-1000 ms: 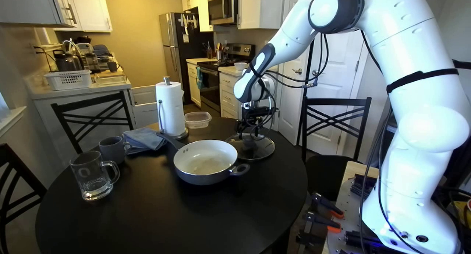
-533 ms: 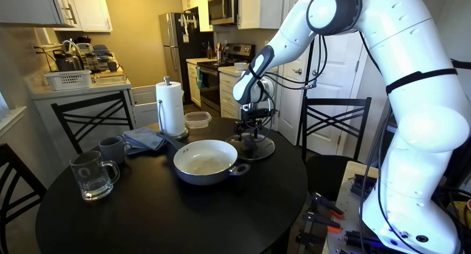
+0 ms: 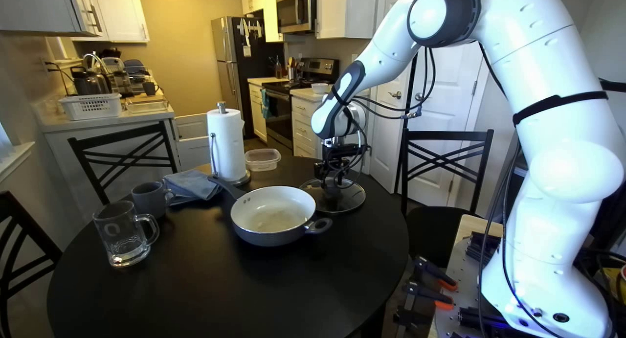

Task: Pick up the lid and place it on the pan

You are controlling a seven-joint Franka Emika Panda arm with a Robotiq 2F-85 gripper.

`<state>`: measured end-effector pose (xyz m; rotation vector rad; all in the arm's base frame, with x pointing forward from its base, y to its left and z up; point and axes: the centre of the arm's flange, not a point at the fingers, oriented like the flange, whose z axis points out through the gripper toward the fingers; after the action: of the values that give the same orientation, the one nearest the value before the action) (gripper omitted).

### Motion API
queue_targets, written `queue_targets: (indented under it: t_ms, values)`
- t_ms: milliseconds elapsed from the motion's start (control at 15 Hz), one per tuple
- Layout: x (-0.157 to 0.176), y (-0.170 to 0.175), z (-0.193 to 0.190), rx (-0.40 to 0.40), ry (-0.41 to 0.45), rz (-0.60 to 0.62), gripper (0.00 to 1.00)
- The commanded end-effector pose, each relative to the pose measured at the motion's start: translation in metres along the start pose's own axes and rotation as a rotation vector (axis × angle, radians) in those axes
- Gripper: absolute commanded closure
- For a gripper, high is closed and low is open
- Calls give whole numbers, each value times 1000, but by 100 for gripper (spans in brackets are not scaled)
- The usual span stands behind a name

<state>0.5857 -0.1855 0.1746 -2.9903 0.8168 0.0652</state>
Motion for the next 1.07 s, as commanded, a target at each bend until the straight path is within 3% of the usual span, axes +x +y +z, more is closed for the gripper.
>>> queue_targets:
  t_ms: [0, 133, 200, 533, 1000]
  values:
    - [2, 1, 0, 21, 7, 28, 53]
    - [3, 1, -2, 21, 11, 27, 66]
    - [3, 1, -3, 20, 13, 27, 67]
    - [3, 1, -19, -14, 20, 16, 67]
    - [8, 6, -102, -125, 50, -19, 67]
